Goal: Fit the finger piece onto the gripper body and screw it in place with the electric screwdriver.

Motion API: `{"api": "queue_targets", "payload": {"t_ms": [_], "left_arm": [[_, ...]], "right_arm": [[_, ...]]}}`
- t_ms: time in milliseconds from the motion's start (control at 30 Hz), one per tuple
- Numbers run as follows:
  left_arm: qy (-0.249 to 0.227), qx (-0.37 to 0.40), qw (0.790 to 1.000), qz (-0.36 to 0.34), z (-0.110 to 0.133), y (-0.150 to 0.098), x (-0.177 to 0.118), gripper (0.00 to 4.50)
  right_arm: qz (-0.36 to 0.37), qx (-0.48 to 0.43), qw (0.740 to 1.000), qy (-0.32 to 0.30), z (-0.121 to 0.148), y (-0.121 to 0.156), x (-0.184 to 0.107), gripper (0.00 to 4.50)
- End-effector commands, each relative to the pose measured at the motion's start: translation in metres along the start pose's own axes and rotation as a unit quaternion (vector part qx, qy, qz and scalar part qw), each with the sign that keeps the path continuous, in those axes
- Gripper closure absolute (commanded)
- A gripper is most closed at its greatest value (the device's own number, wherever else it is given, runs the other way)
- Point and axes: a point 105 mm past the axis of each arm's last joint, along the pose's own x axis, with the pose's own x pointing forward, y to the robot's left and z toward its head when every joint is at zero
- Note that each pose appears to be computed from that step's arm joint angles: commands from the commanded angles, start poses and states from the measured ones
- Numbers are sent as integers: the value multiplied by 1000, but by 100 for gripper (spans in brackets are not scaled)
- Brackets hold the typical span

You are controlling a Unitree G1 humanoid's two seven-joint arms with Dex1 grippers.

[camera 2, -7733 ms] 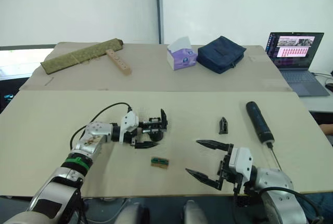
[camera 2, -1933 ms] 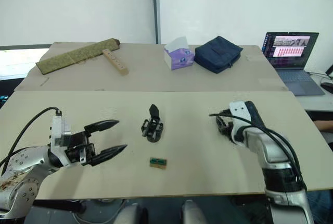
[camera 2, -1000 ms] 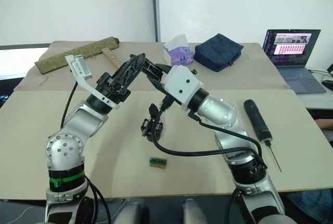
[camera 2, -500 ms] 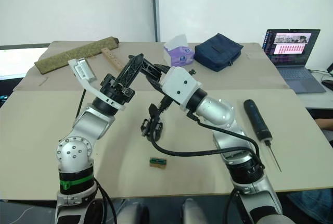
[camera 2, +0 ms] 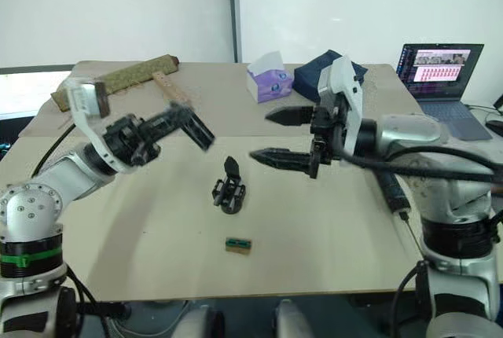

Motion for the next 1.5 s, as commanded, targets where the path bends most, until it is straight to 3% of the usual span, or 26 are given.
{"api": "queue_targets", "payload": {"t_ms": [33,333,667,767,1067,1200,1300,1333,1433,1500], "left_arm": [[54,0,996,-67,-7,-18,10,449],[137,-6,985,-100,-35,-20,25,449],[146,0,984,-104,-38,-18,23,449],[155,-2,982,-106,-40,-19,22,449],[163,-10,980,-112,-46,-22,18,449],[180,-15,972,-149,-52,-36,11,449],[171,16,979,-107,-50,-27,16,449],[167,17,980,-111,-48,-29,15,344],[149,71,982,-94,-37,-28,9,207],[145,135,979,-47,-31,-14,-4,104]], "right_arm": [[59,67,995,44,-12,19,10,0],[107,138,983,58,-18,37,49,0],[111,155,979,72,-22,40,49,0],[111,155,979,65,-20,40,49,84],[114,159,978,67,-23,42,52,396],[120,157,978,73,-27,46,52,410],[114,145,979,86,-35,47,51,410],[109,140,980,89,-38,47,50,410],[102,119,984,81,-42,45,44,411],[103,96,988,61,-43,44,37,411]]}}
